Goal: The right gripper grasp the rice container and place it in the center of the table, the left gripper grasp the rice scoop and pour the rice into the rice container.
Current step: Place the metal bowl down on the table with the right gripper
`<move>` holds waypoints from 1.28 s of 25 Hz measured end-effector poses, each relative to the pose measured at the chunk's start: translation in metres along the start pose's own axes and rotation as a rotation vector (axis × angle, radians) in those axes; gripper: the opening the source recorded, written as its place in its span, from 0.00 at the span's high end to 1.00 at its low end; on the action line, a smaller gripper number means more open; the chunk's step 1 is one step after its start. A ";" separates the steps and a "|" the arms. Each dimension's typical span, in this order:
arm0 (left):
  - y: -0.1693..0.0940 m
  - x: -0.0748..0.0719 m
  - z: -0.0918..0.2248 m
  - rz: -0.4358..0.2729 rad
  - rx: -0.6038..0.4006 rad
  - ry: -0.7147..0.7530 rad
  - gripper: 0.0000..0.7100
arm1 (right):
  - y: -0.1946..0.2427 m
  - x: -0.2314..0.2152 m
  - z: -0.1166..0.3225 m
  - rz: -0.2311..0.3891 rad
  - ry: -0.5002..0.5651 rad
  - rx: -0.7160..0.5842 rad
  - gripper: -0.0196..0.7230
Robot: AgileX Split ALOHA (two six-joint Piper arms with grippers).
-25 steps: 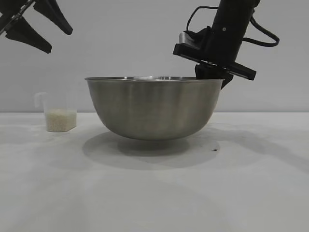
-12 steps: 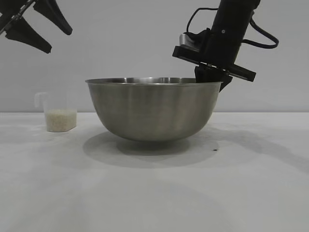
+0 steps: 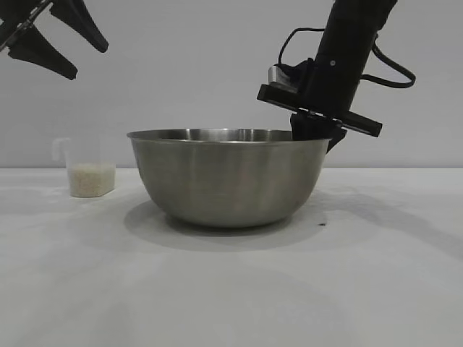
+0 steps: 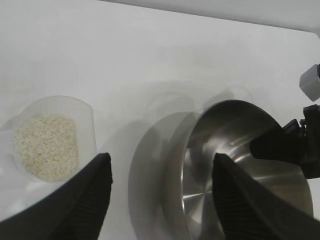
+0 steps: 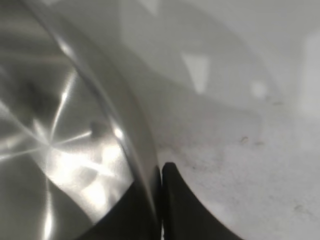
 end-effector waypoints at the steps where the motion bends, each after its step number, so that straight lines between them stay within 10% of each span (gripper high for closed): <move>1: 0.000 0.000 0.000 0.000 0.000 0.000 0.45 | 0.000 0.001 0.000 -0.004 0.002 0.000 0.97; 12: 0.000 0.000 0.000 0.000 0.000 0.000 0.45 | -0.002 0.005 0.002 -0.024 0.010 0.018 0.51; 32: 0.000 0.000 0.000 0.000 0.000 -0.002 0.45 | -0.117 0.004 -0.001 0.085 -0.049 -0.184 0.49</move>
Point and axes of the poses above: a point on each arm's last joint axis where the gripper is mounted, y pointing out along that axis toward the gripper, x along the wrist's bending axis when the last joint is at zero, z = x × y, the point moved 8 cm from there along y, pointing out along that axis toward the gripper, and after that the axes turned 3 degrees about y, right-handed, at the moved point
